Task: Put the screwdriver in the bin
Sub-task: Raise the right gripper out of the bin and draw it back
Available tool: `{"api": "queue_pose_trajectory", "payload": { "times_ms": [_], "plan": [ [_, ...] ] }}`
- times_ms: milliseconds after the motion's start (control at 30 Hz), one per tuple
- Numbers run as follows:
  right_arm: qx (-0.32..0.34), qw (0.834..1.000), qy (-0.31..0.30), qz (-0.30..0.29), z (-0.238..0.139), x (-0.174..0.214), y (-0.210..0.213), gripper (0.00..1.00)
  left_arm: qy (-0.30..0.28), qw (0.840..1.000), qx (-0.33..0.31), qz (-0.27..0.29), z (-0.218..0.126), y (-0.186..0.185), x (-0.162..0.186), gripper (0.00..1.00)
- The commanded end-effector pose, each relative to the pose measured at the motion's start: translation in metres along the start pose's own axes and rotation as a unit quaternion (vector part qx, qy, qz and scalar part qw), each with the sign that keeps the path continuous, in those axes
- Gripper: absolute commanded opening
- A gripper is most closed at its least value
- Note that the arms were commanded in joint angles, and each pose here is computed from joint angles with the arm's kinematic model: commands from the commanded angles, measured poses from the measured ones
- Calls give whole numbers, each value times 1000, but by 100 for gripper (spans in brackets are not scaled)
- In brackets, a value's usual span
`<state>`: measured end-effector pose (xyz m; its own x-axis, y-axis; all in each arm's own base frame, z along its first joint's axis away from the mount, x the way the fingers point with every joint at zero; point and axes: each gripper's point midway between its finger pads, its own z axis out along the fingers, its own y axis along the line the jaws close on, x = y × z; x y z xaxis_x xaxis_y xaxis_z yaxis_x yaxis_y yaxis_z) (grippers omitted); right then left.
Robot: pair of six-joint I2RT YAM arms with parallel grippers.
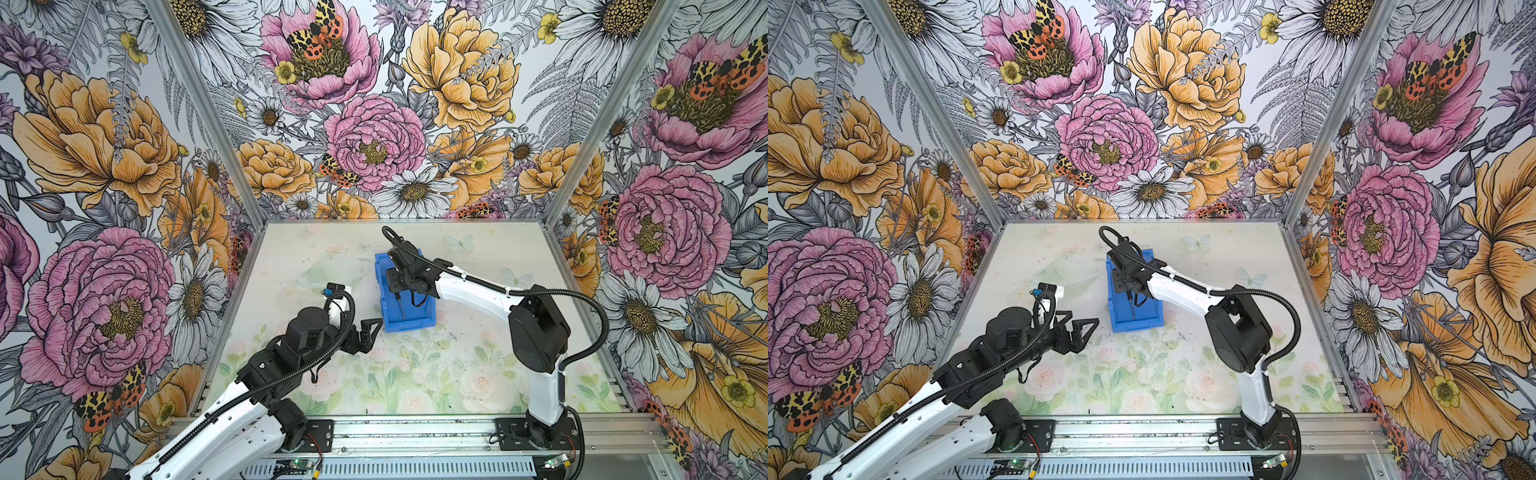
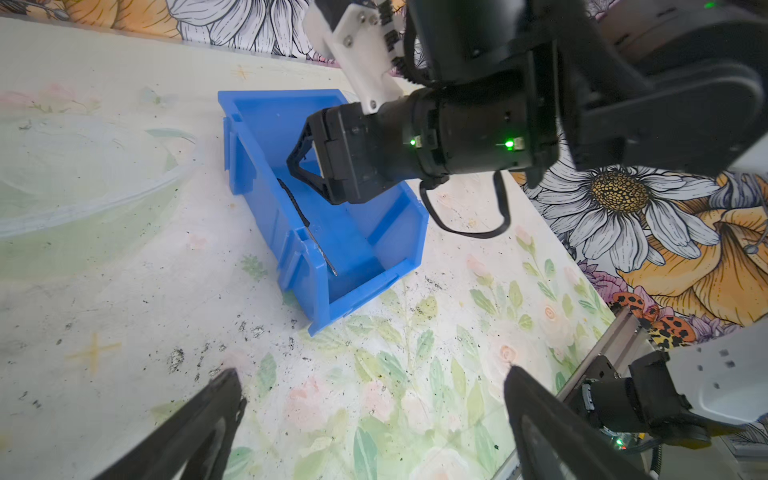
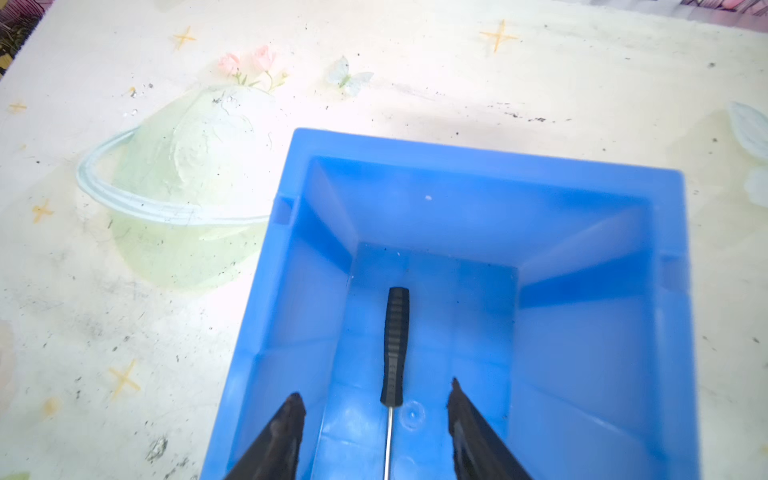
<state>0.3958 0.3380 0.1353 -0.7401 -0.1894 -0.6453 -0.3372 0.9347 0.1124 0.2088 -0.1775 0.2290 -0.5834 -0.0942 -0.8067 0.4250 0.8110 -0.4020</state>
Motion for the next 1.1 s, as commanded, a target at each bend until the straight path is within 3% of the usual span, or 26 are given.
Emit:
{"api": "queue_pose_trajectory", "payload": {
  "times_ms": [0,300,500,767,1067],
  "plan": [
    [7,1000,-27,1,-31,-6,-4,61,3,999,-36,1,-1,17,6,99],
    [19,998,-65,-6,-93,8,-21,72,-20,994,-104,-14,-6,45,-2,99],
    [49,994,-98,-4,-128,18,-48,100,-27,989,-145,-24,-10,64,-4,99],
    [120,980,-161,3,-178,26,-101,100,-46,970,-233,-43,-15,104,-10,99],
    [211,953,-207,60,-208,50,-198,100,-86,949,-301,-45,-27,150,-26,99]
  ]
}}
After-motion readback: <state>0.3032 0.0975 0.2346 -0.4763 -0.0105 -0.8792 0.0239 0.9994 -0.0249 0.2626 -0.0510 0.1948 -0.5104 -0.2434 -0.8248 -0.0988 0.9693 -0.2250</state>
